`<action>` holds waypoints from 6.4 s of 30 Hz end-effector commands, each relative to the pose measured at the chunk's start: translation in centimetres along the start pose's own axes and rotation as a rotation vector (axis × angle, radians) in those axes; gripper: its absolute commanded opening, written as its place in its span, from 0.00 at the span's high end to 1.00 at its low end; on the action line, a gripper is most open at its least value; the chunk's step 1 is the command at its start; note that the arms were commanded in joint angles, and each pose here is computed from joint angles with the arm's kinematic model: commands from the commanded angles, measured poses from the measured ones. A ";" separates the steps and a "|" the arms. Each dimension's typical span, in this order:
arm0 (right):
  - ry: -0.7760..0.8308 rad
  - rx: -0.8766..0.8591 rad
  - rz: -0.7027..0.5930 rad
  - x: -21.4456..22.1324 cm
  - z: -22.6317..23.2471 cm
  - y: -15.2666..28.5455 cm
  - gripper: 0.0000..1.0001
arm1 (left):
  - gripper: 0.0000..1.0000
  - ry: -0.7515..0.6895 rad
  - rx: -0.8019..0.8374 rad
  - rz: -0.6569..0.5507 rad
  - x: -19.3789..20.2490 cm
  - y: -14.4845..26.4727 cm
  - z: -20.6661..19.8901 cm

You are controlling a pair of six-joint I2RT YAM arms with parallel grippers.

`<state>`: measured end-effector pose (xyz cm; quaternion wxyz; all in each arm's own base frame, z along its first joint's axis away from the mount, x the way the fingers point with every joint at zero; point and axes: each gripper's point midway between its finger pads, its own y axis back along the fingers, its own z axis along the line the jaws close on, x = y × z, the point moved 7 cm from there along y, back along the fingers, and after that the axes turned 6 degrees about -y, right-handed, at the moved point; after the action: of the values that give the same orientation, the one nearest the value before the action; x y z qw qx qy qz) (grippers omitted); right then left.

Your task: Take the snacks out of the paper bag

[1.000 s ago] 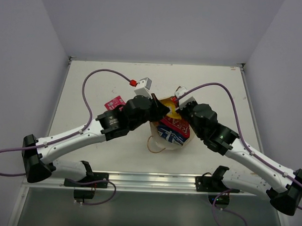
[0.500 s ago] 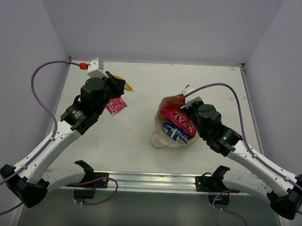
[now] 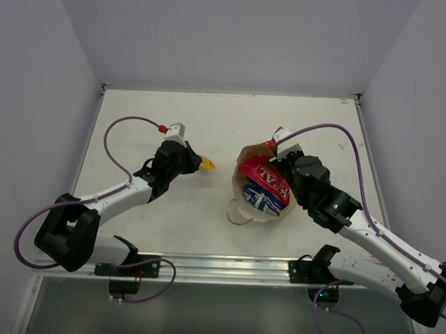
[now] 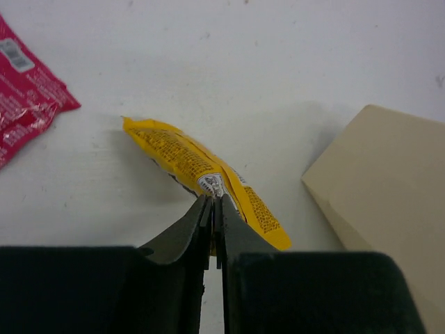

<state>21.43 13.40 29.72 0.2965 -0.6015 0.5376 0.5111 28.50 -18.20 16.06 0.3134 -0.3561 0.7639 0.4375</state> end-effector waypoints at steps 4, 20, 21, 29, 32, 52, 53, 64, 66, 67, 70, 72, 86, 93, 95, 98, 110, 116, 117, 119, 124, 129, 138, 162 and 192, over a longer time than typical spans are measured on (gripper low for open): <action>-0.072 0.009 -0.067 -1.5 -0.4 0.3 1.00 | 0.40 0.124 -0.001 0.075 4.5 0.2 1.7; -0.069 0.009 -0.042 -1.8 -0.3 0.1 1.00 | 0.07 0.157 0.409 0.007 -9.3 12.1 -17.2; -0.070 0.009 -0.042 -1.8 -0.3 0.1 1.00 | 0.07 0.160 0.430 0.015 -9.2 12.3 -18.1; -0.087 0.019 -0.022 -1.7 -0.1 -0.2 1.00 | 0.10 0.194 0.442 0.068 -5.0 13.4 -23.5; -0.090 0.036 -0.025 -1.8 -0.3 -0.2 1.00 | 0.10 0.210 0.411 0.076 -3.0 13.8 -23.8; -0.224 0.097 -0.082 -3.0 -1.0 0.6 1.00 | 0.11 0.304 0.176 0.125 2.5 6.9 -20.0; -0.234 0.103 -0.093 -3.3 -1.0 0.5 1.00 | 0.11 0.307 0.174 0.124 2.4 6.4 -19.9; -0.325 0.312 -0.117 -4.1 -0.8 -1.4 1.00 | 0.11 0.306 0.153 0.095 0.2 1.6 -19.7; -0.348 0.340 -0.105 -4.4 -0.7 -1.7 1.00 | 0.12 0.301 0.161 0.091 0.0 1.3 -20.0; -0.363 0.346 -0.092 -4.2 -0.3 -2.2 1.00 | 0.12 0.301 0.165 0.093 0.0 1.3 -20.1; -0.391 0.367 -0.043 -3.9 0.3 -2.9 1.00 | 0.12 0.302 0.181 0.108 0.2 1.4 -20.2; -0.400 0.378 -0.031 -4.1 0.5 -3.1 1.00 | 0.12 0.301 0.180 0.121 0.6 1.4 -19.9; -0.439 0.359 0.036 -3.9 2.5 -4.8 1.00 | 0.13 0.263 0.157 0.113 1.5 2.1 -18.7; -0.440 0.332 0.041 -3.4 2.8 -4.7 1.00 | 0.21 0.227 0.155 0.091 0.8 0.5 -19.9; -0.436 0.326 0.046 -3.2 3.0 -4.8 1.00 | 0.23 0.218 0.149 0.080 0.5 0.3 -20.2; -0.429 0.324 0.052 -2.9 3.1 -4.8 1.00 | 0.27 0.221 0.150 0.059 0.0 0.1 -20.2; -0.420 0.332 0.058 -2.2 3.1 -4.6 1.00 | 0.97 0.236 0.163 0.093 0.3 0.1 -19.9; -0.378 0.374 0.083 -1.1 3.1 -5.0 1.00 | 1.00 0.155 0.176 0.026 -2.9 3.2 -19.6; -0.375 0.380 0.086 -0.9 3.1 -5.1 1.00 | 1.00 0.134 0.172 0.018 -3.6 3.6 -19.4; -0.360 0.394 0.099 -0.3 3.0 -5.2 1.00 | 1.00 0.086 0.155 -0.017 -5.8 5.3 -19.2; -0.353 0.430 0.111 0.5 2.1 -5.1 1.00 | 1.00 0.038 0.159 -0.149 -11.5 10.0 -17.8; -0.345 0.459 0.116 1.2 0.8 -4.6 1.00 | 1.00 -0.009 0.175 -0.266 -16.7 14.1 -16.2; -0.340 0.480 0.129 1.9 -0.4 -3.6 1.00 | 1.00 -0.075 0.000 -0.354 -21.6 16.1 -11.3; -0.303 0.391 0.129 1.6 -0.7 -2.2 1.00 | 0.92 0.116 0.218 -0.230 -18.3 -10.7 -3.0; -0.188 0.390 -0.002 -3.6 -1.8 -3.5 1.00 | 0.11 0.145 0.394 -0.094 -15.7 9.7 -14.6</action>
<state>24.86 13.61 29.39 0.4129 -0.4709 0.6231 0.4686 27.38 -21.58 41.12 0.3834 -0.3887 0.8101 0.2138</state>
